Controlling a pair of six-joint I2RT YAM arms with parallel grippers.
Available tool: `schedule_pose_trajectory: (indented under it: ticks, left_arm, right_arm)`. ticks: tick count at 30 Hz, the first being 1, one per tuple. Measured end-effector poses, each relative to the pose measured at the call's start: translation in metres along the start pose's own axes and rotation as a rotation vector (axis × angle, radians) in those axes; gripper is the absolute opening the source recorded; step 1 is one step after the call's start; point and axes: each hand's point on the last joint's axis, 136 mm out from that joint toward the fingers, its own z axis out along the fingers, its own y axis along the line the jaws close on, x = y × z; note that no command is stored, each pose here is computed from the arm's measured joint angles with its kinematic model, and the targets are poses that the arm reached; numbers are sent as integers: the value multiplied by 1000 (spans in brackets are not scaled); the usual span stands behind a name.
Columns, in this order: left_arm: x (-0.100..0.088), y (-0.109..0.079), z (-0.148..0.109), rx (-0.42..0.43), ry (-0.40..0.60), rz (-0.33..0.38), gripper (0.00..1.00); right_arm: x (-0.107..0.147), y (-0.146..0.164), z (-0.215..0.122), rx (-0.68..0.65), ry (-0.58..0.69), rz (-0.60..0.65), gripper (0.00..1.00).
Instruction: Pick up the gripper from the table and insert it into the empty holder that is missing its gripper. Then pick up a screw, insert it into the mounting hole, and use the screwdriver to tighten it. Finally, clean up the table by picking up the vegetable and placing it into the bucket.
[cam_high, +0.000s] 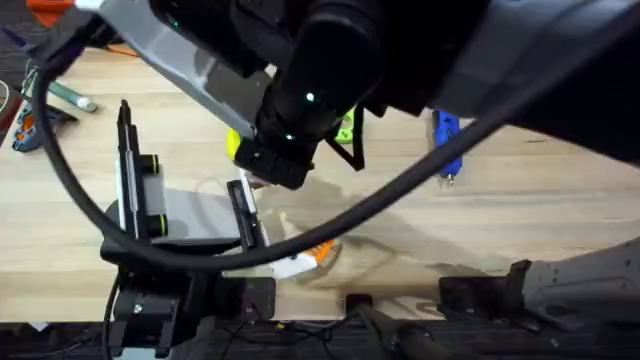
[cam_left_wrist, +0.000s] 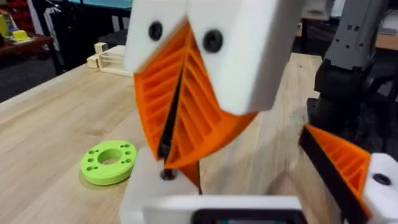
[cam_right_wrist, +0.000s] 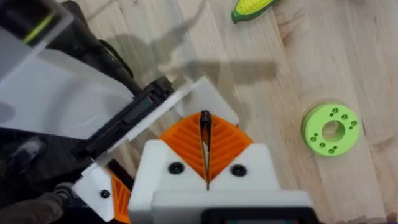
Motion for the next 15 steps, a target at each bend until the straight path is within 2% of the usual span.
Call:
schedule_pose_trajectory:
  ticks: [15]
  left_arm:
    - [0, 0, 0, 0, 0, 6, 986]
  right_arm:
    - [-4, -1, 4, 3, -18, -1, 6]
